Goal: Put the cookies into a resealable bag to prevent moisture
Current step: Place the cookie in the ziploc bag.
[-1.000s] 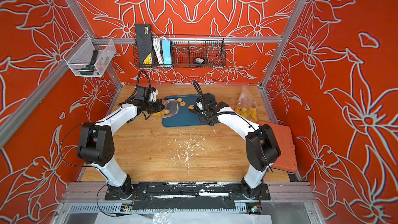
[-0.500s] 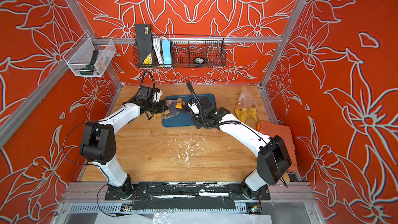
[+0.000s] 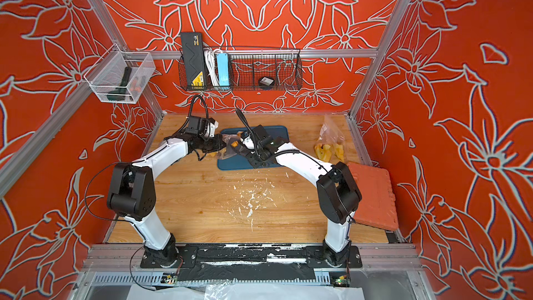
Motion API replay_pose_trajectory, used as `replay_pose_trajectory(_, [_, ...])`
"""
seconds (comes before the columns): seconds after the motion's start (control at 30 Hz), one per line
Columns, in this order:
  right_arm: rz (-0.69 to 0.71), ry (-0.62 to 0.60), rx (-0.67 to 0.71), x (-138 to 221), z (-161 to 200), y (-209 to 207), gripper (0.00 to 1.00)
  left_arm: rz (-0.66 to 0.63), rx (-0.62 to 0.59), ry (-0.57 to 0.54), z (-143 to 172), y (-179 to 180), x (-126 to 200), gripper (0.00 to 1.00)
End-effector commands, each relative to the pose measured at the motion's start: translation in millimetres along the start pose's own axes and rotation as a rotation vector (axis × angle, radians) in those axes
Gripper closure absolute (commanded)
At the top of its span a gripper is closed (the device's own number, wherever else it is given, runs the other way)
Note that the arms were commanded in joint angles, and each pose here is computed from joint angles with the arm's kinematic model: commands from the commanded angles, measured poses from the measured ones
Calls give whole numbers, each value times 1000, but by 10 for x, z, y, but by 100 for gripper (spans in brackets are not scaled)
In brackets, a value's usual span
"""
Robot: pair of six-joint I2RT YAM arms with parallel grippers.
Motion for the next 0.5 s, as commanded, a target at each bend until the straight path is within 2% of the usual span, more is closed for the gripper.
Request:
replay_pose_trajectory(0.0, [-29,-76,12,153,-183,55,51,15,-29,-1,-34,-47,-3,100])
replay_pose_trajectory(0.2, [-34,-99,10,349,-69,61,52,1,-26,-6,-40,-35,7,100])
replay_pose_trajectory(0.3, [-36,-158,-5,513,52,56,55,-50,-21,-37,-81,4,88,100])
replay_pose_trajectory(0.4, [25,-218,-51,631,202,-35,56,-91,9,-89,-129,93,218,100])
replay_pose_trajectory(0.47, [83,-212,-95,641,290,-149,56,-117,38,-123,-156,185,307,100])
Point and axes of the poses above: each gripper's point midway between its finger pads, its own x axis back along the fingers, its own y axis along the line the jaws close on, z = x × y, the point moved 7 cm from there along x, back along the fingers, and after that the axes turned 9 degrees about -x, right-handed, at the moved point
